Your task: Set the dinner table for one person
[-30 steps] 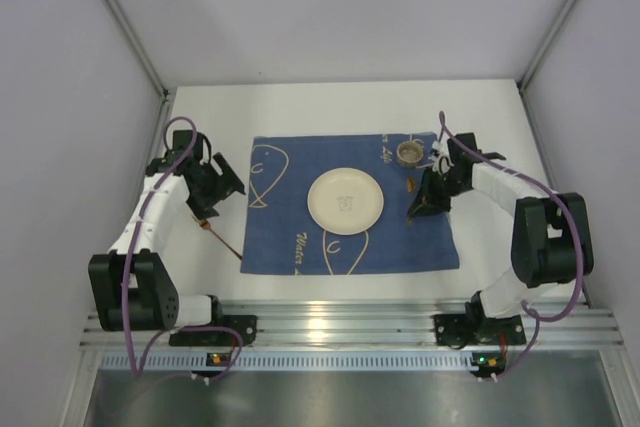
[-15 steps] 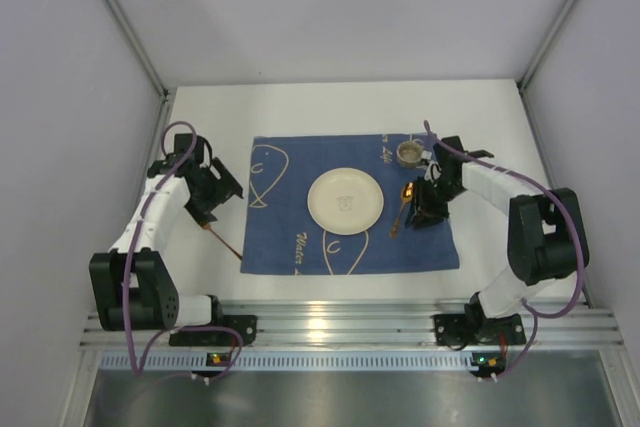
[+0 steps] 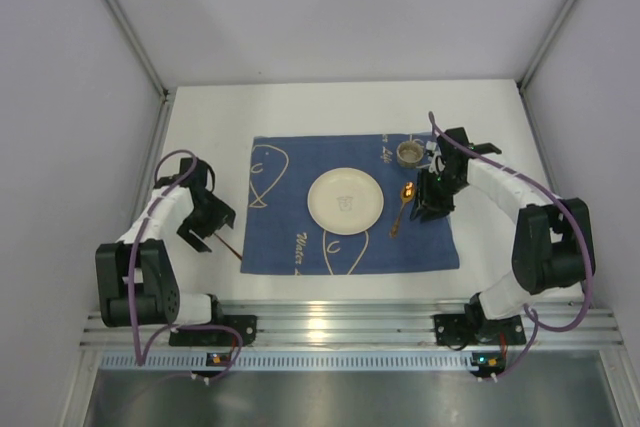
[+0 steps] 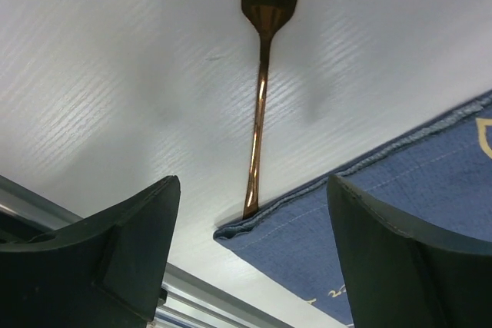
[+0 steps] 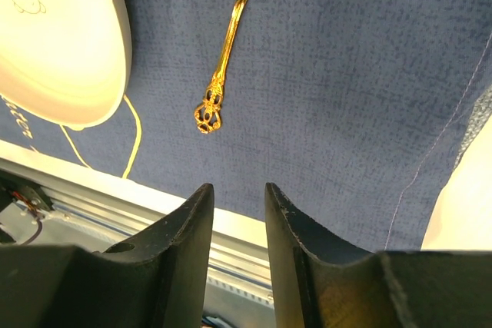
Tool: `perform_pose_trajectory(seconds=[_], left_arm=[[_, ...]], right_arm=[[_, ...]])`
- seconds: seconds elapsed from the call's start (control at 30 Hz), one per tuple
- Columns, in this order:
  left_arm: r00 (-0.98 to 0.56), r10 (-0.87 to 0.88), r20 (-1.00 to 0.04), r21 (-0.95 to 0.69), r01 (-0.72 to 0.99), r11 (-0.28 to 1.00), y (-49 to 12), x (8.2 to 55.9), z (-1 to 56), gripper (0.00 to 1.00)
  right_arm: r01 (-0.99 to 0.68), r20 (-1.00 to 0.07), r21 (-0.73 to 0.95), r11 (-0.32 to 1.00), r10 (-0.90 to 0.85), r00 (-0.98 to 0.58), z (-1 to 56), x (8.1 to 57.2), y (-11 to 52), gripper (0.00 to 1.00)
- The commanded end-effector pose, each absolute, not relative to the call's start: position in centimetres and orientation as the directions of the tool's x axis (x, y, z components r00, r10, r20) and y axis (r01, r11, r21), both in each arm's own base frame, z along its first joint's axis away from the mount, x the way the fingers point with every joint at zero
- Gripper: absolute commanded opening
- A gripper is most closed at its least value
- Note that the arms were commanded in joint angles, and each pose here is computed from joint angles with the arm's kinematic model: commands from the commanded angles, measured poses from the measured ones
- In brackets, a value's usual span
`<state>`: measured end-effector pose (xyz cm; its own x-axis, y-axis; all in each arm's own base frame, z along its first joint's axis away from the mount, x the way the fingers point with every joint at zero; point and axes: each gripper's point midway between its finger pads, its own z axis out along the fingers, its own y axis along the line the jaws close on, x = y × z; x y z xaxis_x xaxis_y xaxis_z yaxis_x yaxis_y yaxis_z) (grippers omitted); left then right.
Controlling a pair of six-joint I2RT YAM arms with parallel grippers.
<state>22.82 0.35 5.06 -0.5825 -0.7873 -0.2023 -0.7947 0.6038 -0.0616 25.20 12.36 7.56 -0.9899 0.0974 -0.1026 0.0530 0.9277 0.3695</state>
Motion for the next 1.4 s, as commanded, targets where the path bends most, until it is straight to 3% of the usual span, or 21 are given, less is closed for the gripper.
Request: perform_pose_trajectory(seconds=[0.0,0.2,0.57,0.67,0.7,0.8,0.83,0.97,1.17,1.37], left_arm=[[-0.532,-0.817,-0.221,-0.062,-0.829,0.556,1.2,23.1,4.2,0.83],[-0.529,-0.818,-0.225,-0.018,-0.837,0.546,2.4,22.4,2.0,0.86],[-0.578,-0.791,-0.202,0.052,-0.813,0.581,3.0,22.3,-0.7,0.68],[-0.59,-0.787,-0.182,0.065,-0.806,0.589,2.9,22.1,-1.5,0.54],[-0.59,-0.787,-0.18,0.061,-0.806,0.589,2.9,22.2,-1.7,0.42],[-0.598,-0.784,-0.165,0.063,-0.8,0.597,2.7,22.3,-2.1,0.26],[-0.599,-0.783,-0.167,0.063,-0.799,0.598,2.8,22.4,-2.1,0.17],[-0.608,-0.773,-0.181,0.076,-0.793,0.605,3.1,22.7,-1.7,0.0],[-0.611,-0.766,-0.2,0.07,-0.789,0.611,3.4,23.2,-0.2,0.0],[-0.613,-0.729,-0.303,0.044,-0.773,0.632,4.8,26.2,3.9,0.0]], right_arm=[[0.031,-0.148,0.37,0.929,0.092,-0.985,8.7,26.1,12.3,0.33],[0.03,-0.145,0.371,0.928,0.09,-0.985,8.6,26.0,12.3,0.32],[0.035,-0.135,0.376,0.926,0.092,-0.987,8.3,26.1,12.4,0.27],[0.034,-0.14,0.378,0.925,0.093,-0.986,8.5,26.3,12.5,0.27],[0.032,-0.143,0.38,0.924,0.093,-0.985,8.7,26.4,12.6,0.27],[0.033,-0.145,0.379,0.925,0.095,-0.985,8.7,26.4,12.5,0.26],[0.038,-0.14,0.379,0.925,0.098,-0.985,8.6,26.3,12.5,0.26],[0.041,-0.135,0.374,0.926,0.098,-0.986,8.4,26.1,12.4,0.25],[0.047,-0.129,0.374,0.926,0.102,-0.986,8.0,26.3,12.4,0.25],[0.036,-0.147,0.395,0.918,0.102,-0.984,8.8,27.4,13.0,0.25]])
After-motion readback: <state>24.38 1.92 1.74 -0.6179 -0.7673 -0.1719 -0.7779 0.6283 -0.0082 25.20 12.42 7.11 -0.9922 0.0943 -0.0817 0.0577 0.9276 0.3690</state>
